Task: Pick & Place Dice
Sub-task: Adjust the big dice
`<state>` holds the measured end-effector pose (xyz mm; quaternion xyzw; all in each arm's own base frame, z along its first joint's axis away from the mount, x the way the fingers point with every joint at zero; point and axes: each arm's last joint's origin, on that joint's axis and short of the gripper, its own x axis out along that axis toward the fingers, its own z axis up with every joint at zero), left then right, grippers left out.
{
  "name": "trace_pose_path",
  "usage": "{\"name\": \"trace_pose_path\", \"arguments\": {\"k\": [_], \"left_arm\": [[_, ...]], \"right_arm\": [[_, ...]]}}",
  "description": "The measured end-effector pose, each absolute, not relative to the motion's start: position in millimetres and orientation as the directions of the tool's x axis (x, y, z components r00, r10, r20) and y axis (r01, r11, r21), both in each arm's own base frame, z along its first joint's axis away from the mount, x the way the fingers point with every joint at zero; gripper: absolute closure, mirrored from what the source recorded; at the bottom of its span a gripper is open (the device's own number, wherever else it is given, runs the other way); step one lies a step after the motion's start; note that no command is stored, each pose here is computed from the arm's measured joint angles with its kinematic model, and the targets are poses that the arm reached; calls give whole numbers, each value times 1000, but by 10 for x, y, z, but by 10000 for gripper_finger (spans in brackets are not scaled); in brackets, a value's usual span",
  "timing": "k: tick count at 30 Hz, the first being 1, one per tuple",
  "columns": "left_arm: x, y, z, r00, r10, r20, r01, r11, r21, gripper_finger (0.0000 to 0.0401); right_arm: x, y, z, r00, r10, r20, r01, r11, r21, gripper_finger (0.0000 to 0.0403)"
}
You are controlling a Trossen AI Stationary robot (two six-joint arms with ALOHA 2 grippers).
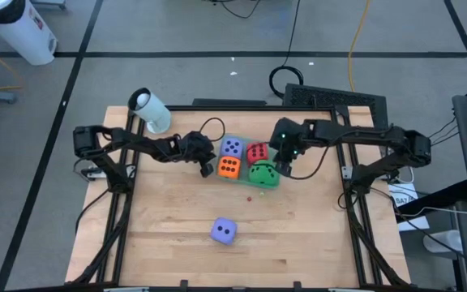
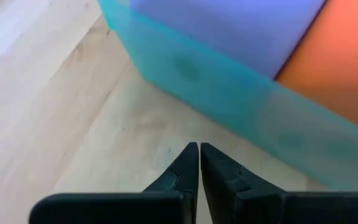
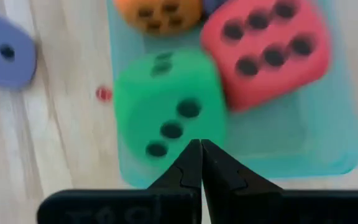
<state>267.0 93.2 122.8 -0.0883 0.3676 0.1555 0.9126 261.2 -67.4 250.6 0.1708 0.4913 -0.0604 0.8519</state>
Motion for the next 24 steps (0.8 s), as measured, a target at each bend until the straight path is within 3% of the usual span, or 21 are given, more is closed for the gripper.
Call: {"name": "trace_pose_path", "arguments": {"k": [6,15,24], "left_arm": [[2653,908,1242,684,176,-708,-313,947,-67,375],[2734,836,1301,752,135,-645,-259,961,-101,375],[2733,784,1283,732,147,-665,-268,960,-83,375]], "right_arm": [[2757,-547,2186,472,109,-875,248,936,250,403],[3110,-421,2006,588,123,-799,166,949,269,403],[3173,-446,2062,664,108,-740,126,959,253,403]]}}
